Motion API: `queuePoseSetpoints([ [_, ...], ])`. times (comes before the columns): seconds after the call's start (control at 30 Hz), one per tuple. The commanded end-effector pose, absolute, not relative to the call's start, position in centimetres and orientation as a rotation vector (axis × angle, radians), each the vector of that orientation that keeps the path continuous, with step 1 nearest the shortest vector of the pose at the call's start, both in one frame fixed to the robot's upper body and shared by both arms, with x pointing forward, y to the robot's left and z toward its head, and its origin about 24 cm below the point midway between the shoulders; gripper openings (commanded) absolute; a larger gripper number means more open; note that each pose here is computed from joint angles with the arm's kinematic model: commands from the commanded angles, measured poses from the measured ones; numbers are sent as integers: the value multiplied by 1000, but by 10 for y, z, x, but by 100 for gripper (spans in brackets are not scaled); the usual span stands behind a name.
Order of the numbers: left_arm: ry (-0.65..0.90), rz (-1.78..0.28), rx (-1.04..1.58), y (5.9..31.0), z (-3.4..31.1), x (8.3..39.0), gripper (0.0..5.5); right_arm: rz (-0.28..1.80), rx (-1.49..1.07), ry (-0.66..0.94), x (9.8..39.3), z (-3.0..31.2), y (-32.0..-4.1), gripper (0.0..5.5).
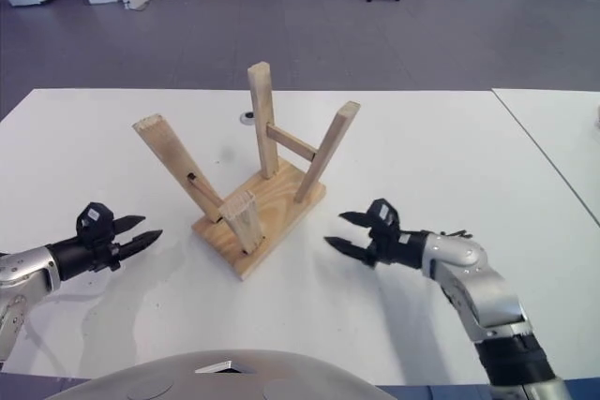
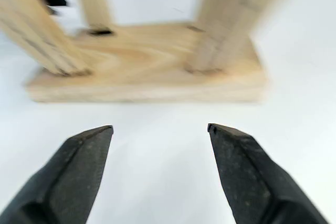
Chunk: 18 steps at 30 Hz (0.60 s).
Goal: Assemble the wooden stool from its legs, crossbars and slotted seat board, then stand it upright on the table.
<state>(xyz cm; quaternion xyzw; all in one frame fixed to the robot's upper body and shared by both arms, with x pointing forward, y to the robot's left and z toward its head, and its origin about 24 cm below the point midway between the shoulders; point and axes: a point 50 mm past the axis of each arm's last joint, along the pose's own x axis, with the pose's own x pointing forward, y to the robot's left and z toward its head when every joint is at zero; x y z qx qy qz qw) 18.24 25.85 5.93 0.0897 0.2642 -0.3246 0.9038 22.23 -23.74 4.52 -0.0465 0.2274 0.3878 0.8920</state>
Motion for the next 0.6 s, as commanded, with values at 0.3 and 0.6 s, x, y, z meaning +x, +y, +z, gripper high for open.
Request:
queuePoseSetpoints([
  [0.3,649,-809,455,220,22,205,283,738,-398,470,346,19,-181,337],
  [0.6,403,-435,393,215,17,259,283,889,-370,421,282,19,-224,337],
])
